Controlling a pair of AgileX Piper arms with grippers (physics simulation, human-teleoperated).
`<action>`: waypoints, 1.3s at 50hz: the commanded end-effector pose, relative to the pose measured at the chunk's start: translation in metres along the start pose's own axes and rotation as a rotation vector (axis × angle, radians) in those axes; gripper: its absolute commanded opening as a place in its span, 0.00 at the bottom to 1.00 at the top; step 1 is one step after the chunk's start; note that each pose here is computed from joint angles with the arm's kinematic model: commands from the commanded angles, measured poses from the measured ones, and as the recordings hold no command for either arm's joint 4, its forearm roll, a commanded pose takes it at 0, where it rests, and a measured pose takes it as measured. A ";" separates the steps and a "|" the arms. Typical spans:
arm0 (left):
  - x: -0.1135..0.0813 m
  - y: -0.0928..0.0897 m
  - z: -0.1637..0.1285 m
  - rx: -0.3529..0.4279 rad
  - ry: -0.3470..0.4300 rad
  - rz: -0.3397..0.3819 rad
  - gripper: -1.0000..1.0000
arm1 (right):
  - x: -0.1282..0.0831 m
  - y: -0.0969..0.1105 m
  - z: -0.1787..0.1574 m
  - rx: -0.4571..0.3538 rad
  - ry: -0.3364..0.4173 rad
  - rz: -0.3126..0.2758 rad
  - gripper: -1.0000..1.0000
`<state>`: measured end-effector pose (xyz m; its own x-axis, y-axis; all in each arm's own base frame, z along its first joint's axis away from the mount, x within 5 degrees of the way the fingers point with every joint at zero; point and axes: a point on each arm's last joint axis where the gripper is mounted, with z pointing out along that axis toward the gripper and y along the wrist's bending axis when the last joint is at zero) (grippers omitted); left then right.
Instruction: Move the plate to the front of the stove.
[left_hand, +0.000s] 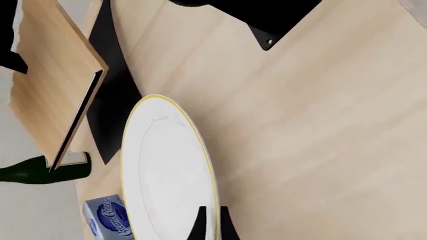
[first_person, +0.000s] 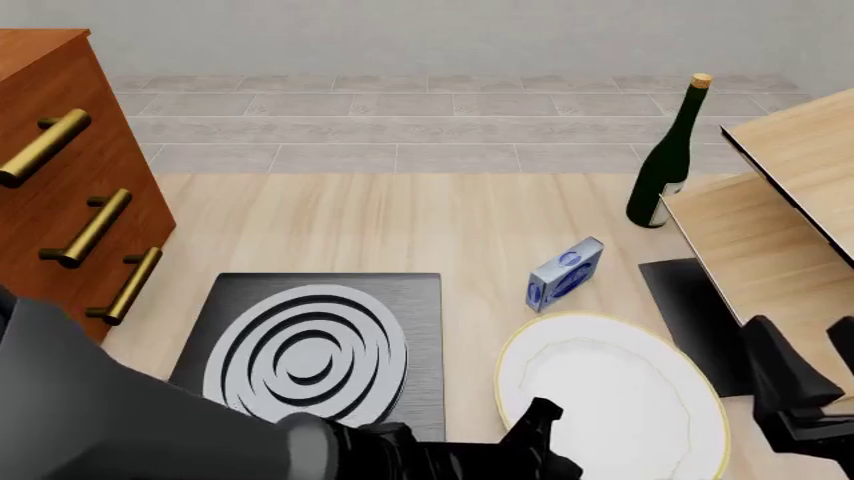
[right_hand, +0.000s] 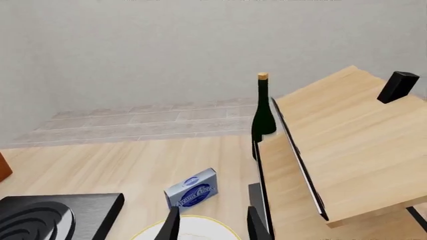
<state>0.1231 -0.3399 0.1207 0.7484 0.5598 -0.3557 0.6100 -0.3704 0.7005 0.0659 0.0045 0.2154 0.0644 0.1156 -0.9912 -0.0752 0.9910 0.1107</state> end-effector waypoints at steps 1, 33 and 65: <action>-0.008 0.003 -0.017 -0.020 -0.016 0.008 0.00 | -0.001 0.000 -0.003 0.005 -0.010 0.003 1.00; -0.005 0.004 -0.063 -0.079 -0.033 0.093 0.00 | -0.014 0.000 -0.011 0.030 -0.048 0.046 1.00; 0.017 0.017 -0.130 -0.312 -0.024 0.183 0.00 | -0.072 0.008 -0.026 -0.007 -0.128 0.065 1.00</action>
<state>0.1114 -0.2549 0.1932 0.8288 0.4975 -0.2561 0.4254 -0.2629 0.8660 0.0423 0.0018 0.2682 0.1645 0.1796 -0.9699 -0.0723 0.9828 0.1697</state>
